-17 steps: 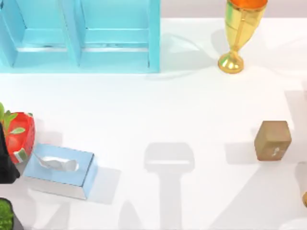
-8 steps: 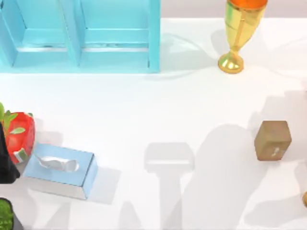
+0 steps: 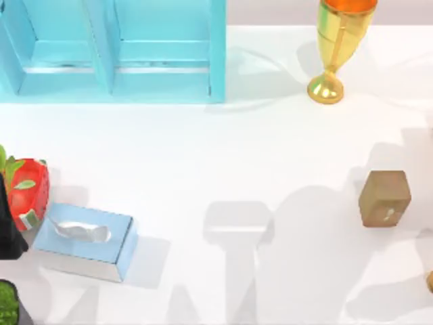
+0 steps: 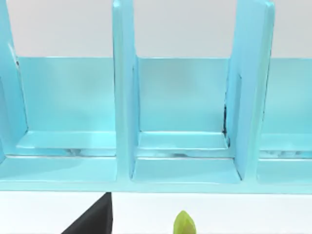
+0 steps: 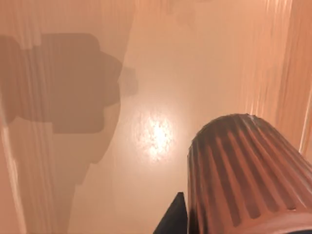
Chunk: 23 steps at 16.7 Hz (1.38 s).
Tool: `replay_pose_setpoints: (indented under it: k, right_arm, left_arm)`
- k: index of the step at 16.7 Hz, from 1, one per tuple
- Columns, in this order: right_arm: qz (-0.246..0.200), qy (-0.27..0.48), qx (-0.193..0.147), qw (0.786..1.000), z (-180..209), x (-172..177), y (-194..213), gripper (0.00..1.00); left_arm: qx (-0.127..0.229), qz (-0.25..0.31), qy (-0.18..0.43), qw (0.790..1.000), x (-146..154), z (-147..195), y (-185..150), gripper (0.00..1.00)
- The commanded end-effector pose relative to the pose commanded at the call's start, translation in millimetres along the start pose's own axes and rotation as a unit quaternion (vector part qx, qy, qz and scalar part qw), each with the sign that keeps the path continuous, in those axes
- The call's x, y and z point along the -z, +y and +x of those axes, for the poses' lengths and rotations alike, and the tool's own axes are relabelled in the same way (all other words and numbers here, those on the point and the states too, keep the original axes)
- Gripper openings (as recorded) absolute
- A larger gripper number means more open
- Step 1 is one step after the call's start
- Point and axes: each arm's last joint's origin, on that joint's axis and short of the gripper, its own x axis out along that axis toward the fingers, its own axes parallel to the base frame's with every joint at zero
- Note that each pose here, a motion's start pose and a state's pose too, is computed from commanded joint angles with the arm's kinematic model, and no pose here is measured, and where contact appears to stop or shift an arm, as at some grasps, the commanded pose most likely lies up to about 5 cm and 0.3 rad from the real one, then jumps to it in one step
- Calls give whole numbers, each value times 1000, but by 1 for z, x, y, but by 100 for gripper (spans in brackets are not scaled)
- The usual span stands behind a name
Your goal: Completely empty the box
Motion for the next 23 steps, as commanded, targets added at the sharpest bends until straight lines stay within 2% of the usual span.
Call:
replay_pose_setpoints:
  k: [4,6,8,12,18,23]
  right_arm:
    - [-2,4,-2,1000,4,-4,5,0]
    - [-1,12,-3,1000,11,-11,24,0]
    - [1,20,-4,1000,21,-21,59,0]
    - [-2,34,-1,999,39,-26,157,0]
    - [-3,37,6,999,61,4,262,0]
    - [-2,26,15,1000,79,72,363,0]
  left_arm:
    - [0,0,0,1000,0,0,0,100]
    - [0,0,0,1000,0,0,0,100]
    - [0,0,0,1000,0,0,0,100]
    - [0,0,0,1000,0,0,0,100]
    - [0,0,0,1000,0,0,0,100]
    - [0,0,0,1000,0,0,0,100]
